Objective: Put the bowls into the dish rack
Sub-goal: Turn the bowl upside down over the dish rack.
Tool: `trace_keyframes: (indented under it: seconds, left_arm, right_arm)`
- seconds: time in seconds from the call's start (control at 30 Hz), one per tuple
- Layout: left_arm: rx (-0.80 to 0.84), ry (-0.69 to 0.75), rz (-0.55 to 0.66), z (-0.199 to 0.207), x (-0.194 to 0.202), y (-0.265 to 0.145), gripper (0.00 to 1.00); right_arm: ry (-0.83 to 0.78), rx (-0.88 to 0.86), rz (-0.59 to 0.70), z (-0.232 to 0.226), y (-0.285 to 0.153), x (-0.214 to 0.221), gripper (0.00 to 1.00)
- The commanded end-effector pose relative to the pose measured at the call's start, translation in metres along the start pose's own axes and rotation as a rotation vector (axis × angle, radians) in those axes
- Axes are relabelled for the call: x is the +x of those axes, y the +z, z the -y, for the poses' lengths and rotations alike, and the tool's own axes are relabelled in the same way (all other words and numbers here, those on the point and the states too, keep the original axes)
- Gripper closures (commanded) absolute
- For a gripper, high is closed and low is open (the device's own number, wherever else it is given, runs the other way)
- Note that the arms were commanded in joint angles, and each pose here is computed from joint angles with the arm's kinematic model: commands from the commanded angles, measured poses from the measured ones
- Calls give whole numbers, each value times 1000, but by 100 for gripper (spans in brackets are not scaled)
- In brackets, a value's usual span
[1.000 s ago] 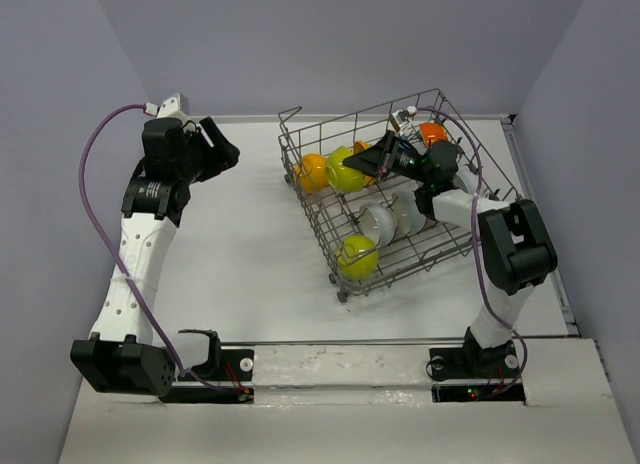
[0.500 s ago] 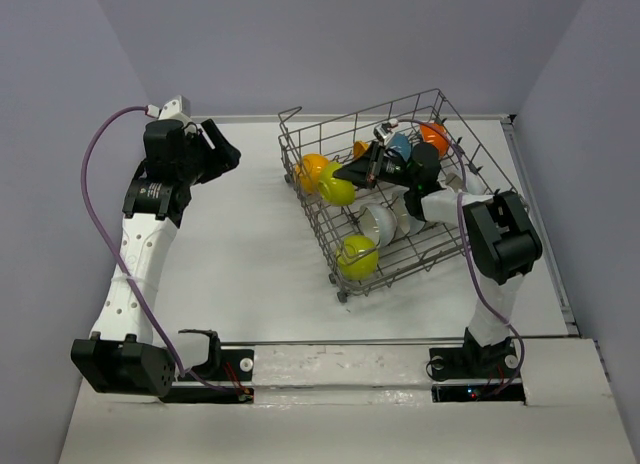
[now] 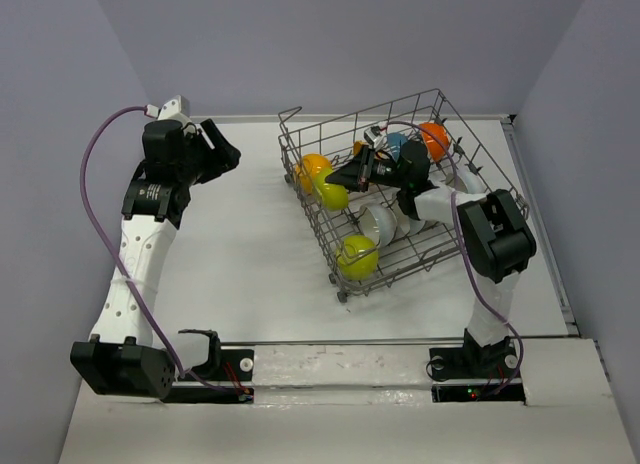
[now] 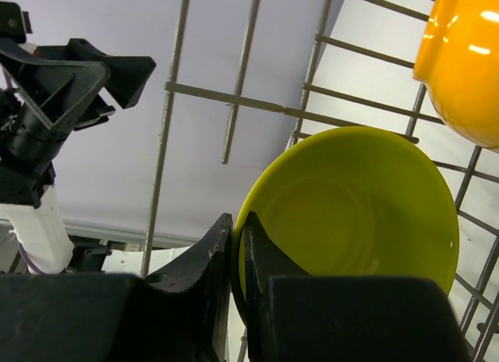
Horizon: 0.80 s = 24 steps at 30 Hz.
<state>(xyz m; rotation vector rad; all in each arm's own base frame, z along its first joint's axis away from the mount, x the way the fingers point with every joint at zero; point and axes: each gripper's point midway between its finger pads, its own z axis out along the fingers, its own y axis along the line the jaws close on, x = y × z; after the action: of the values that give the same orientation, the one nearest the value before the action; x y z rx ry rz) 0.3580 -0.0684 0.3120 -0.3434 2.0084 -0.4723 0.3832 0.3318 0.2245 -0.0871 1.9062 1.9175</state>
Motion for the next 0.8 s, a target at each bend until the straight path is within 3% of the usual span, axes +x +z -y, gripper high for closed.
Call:
trace_keyframes:
  seconds: [0.0,0.77]
  left_arm:
    - [42,7,44,8,-9,-8,28]
    - [45,8,44,8,-8,-10,28]
  right_arm:
    - [-42,-27,-19,-10,8,-1,99]
    - [12,114,-30,28,10,6,99]
